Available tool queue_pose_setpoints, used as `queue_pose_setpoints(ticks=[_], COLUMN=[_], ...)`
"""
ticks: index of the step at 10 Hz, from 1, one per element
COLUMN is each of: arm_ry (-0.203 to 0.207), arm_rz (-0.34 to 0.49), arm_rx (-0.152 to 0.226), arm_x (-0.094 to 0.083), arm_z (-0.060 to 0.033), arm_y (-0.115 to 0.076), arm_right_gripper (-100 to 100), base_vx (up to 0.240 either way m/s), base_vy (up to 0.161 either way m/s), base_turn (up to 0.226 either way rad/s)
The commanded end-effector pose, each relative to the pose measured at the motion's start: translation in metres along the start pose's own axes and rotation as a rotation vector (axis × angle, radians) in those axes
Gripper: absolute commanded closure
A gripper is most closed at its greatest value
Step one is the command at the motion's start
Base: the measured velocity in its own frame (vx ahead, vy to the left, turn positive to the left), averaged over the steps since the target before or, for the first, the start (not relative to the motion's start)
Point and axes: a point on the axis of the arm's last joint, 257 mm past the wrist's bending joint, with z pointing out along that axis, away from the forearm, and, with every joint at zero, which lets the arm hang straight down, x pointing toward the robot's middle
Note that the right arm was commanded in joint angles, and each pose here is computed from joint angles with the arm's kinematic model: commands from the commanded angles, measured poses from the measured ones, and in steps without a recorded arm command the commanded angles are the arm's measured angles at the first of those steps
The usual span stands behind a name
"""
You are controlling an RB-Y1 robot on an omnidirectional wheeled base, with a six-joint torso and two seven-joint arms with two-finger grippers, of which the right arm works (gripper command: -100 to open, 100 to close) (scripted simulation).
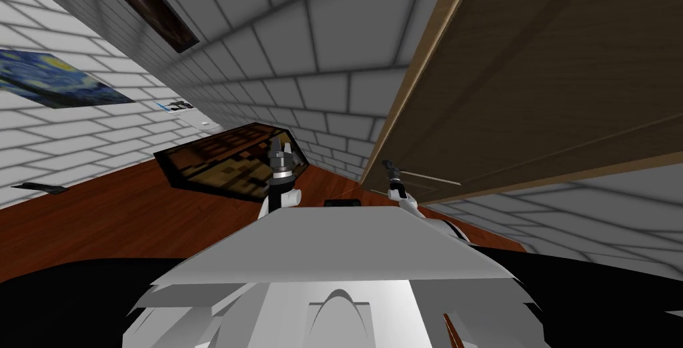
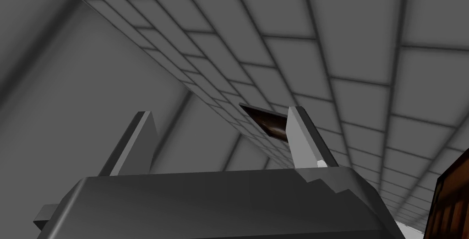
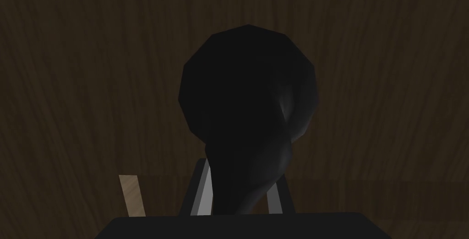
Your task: Pull the door open
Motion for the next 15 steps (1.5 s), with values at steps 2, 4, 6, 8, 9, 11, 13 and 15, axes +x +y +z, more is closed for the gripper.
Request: queue_pose_setpoints(ticks=[2,4,6,8,9,11,13,15], arm_ry=[0.042,0.067,0.069,0.102,0.122,0.159,0.185,0.190], arm_rz=[0.000,0.000,0.000,0.000,0.000,-0.001,-0.001,0.000], arm_rx=[-0.006,-0.007,-0.001,-0.003,-0.006,-0.011,-0.013,-0.008], arm_x=[0.006,0.010,0.010,0.015,0.017,0.020,0.023,0.025], arm_z=[-0.0034,-0.0055,-0.0067,-0.0117,-0.0139,-0.0184,-0.0219,-0.0232], arm_y=[0.001,0.002,-0.001,-0.002,-0.001,0.001,0.002,0.000], arm_right_gripper=[100,100,100,100,100,100,100,100], base_vx=[-0.255,-0.231,-0.152,-0.186,-0.244,-0.241,-0.231,-0.176], base_vy=[-0.052,-0.040,-0.039,-0.035,-0.057,-0.053,-0.062,-0.053], base_turn=[0.153,0.119,0.056,0.092,0.122,0.119,0.082,0.058])
